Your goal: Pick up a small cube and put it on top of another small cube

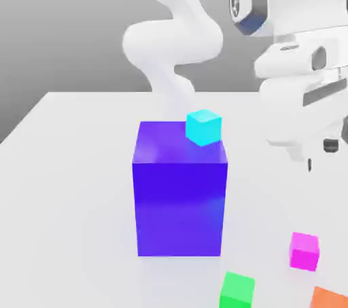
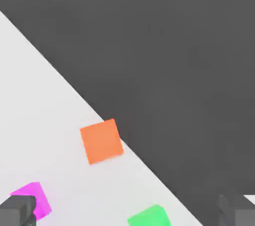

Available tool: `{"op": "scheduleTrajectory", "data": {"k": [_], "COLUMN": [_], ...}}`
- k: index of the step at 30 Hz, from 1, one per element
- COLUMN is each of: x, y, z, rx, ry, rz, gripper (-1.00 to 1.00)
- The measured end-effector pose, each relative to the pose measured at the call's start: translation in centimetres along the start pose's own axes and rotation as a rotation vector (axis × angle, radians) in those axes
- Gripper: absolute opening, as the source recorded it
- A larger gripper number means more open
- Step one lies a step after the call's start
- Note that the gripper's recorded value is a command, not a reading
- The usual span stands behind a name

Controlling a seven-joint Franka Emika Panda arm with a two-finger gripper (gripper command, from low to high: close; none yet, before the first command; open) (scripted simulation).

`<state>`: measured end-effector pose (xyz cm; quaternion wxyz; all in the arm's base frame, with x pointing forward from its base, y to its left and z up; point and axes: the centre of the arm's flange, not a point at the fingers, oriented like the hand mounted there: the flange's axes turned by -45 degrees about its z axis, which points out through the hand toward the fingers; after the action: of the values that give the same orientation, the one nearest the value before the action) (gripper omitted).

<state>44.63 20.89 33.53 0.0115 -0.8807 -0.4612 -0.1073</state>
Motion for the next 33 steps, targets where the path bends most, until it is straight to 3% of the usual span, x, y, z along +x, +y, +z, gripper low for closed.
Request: {"op": "scheduleTrajectory", "data": {"k": [7, 12, 13, 20, 25, 31, 33], "x": [-2.1, -3.5, -3.8, -3.8, -2.8, -6.6, -7.7], "y": [-7.4, -8.7, -8.8, -8.8, -8.2, 6.2, 8.0], "z": [12.3, 18.6, 19.4, 19.5, 14.3, 9.5, 10.5], "rx": [0.1, 0.112, 0.113, 0.113, 0.113, 0.089, 0.087], "ry": [-0.166, -0.185, -0.185, -0.187, -0.187, -0.2, -0.199], "rz": [-0.304, -0.341, -0.341, -0.342, -0.339, -0.097, -0.064], "gripper": [0.0, 0.0, -1.0, -1.0, -1.0, -1.0, -1.0]}}
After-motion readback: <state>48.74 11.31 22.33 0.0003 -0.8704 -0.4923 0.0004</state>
